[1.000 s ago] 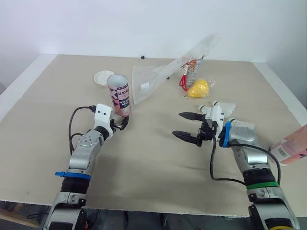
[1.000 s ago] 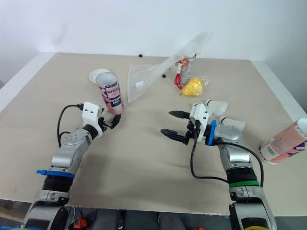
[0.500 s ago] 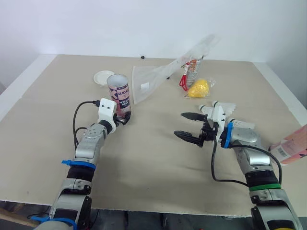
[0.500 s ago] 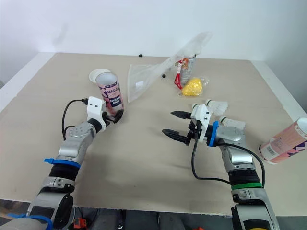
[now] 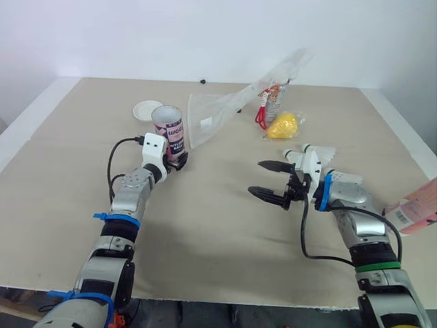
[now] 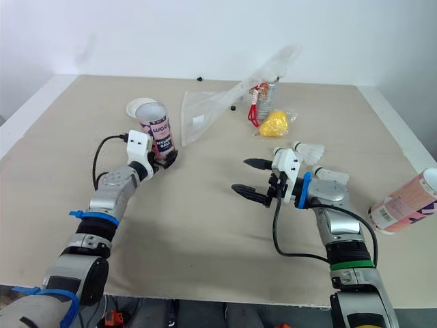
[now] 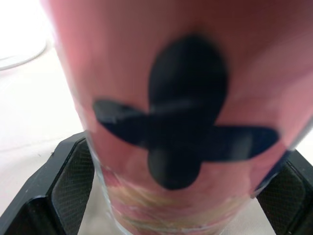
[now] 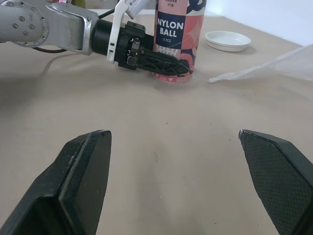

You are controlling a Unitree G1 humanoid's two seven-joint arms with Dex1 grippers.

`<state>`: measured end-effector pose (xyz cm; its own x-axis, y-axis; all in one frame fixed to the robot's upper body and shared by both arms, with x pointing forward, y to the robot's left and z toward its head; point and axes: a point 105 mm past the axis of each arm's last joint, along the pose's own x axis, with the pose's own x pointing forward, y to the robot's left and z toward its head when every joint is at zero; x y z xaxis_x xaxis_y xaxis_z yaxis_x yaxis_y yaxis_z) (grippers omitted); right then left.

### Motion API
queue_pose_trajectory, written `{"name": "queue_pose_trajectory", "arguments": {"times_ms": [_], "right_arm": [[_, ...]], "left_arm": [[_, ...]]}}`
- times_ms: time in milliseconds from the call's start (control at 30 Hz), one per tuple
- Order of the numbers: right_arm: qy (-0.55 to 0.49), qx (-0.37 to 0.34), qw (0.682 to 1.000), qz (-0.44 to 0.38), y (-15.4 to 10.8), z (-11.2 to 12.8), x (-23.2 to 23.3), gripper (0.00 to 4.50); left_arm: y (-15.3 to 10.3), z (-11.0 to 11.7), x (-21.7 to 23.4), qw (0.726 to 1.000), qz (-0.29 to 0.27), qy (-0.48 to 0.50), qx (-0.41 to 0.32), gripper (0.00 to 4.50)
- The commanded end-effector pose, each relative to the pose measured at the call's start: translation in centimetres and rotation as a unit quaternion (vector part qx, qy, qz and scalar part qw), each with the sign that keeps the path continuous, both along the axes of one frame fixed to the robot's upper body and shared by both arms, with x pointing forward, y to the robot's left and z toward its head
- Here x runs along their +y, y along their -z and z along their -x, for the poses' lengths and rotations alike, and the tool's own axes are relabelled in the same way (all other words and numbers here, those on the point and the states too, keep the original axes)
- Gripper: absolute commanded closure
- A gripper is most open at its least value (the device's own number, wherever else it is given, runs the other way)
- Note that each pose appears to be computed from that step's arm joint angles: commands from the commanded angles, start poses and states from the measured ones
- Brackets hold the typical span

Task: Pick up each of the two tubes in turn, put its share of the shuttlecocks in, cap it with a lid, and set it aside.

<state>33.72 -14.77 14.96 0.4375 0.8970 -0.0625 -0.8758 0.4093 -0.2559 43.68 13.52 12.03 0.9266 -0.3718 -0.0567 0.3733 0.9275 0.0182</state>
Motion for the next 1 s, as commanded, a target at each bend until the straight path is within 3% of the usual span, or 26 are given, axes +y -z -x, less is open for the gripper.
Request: {"name": "queue_pose_trajectory", "arguments": {"times_ms": [33,367,433,1000], "right_arm": [[-0.003,-0.030,1.000,0.004,-1.48,0.22,-0.01,0.04],[-0.001,-0.030,1.000,0.007,-1.36,0.44,-0.11,0.04],[-0.001,-0.029,1.000,0.007,-1.33,0.48,-0.09,0.00],[0.012,-0.022,1.000,-0.004,-1.10,0.63,-0.24,0.00]], "left_arm": [[-1.80,-0.62,0.18,1.000,0.007,0.004,-0.028,0.00],[-1.88,-0.91,-0.13,0.999,-0.020,0.025,-0.042,0.00],[-1.85,-0.94,-0.18,0.998,-0.026,0.028,-0.044,0.55],[-1.21,-0.39,0.40,0.997,-0.036,0.044,-0.045,0.59]]}}
